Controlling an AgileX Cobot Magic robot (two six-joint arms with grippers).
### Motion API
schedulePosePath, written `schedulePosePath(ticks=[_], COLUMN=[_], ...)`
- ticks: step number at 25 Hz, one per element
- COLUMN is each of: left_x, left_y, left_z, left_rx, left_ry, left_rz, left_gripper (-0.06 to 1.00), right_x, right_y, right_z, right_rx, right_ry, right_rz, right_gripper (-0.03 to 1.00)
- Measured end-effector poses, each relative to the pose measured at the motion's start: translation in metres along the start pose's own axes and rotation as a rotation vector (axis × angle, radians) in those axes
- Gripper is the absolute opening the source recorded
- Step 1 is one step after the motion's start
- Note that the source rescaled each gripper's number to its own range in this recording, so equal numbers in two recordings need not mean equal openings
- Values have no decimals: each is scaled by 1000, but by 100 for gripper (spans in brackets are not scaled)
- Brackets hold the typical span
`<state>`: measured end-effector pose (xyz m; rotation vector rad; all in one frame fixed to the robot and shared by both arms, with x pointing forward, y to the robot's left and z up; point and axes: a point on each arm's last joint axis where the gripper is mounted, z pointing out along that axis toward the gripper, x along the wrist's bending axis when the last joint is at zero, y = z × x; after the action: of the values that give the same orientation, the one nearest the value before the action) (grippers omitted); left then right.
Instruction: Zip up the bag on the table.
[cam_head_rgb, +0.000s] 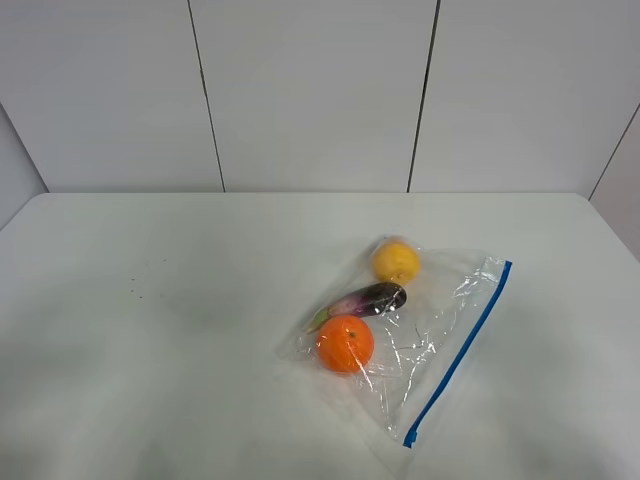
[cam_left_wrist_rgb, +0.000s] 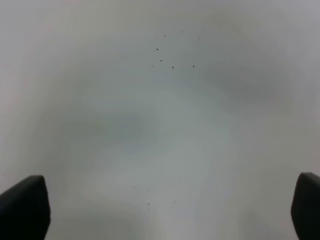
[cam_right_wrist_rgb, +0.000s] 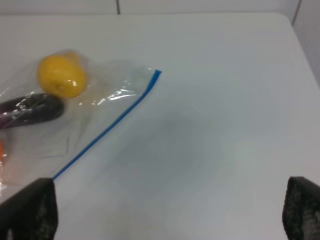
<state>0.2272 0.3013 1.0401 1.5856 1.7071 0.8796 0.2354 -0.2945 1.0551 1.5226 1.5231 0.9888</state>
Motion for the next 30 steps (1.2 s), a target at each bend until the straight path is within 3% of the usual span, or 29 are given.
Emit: schedulePosePath(ticks=[4,30], left_x=[0,0], left_y=[0,0], left_z=[0,0], left_rx=[0,0], left_ry=[0,0], left_rz=[0,0], left_gripper=[100,100], right_x=[-4,-4], right_y=[0,-1], right_z=[0,1], right_rx=[0,4], right_ry=[-44,-44], right_rz=[39,46], right_gripper=[100,100])
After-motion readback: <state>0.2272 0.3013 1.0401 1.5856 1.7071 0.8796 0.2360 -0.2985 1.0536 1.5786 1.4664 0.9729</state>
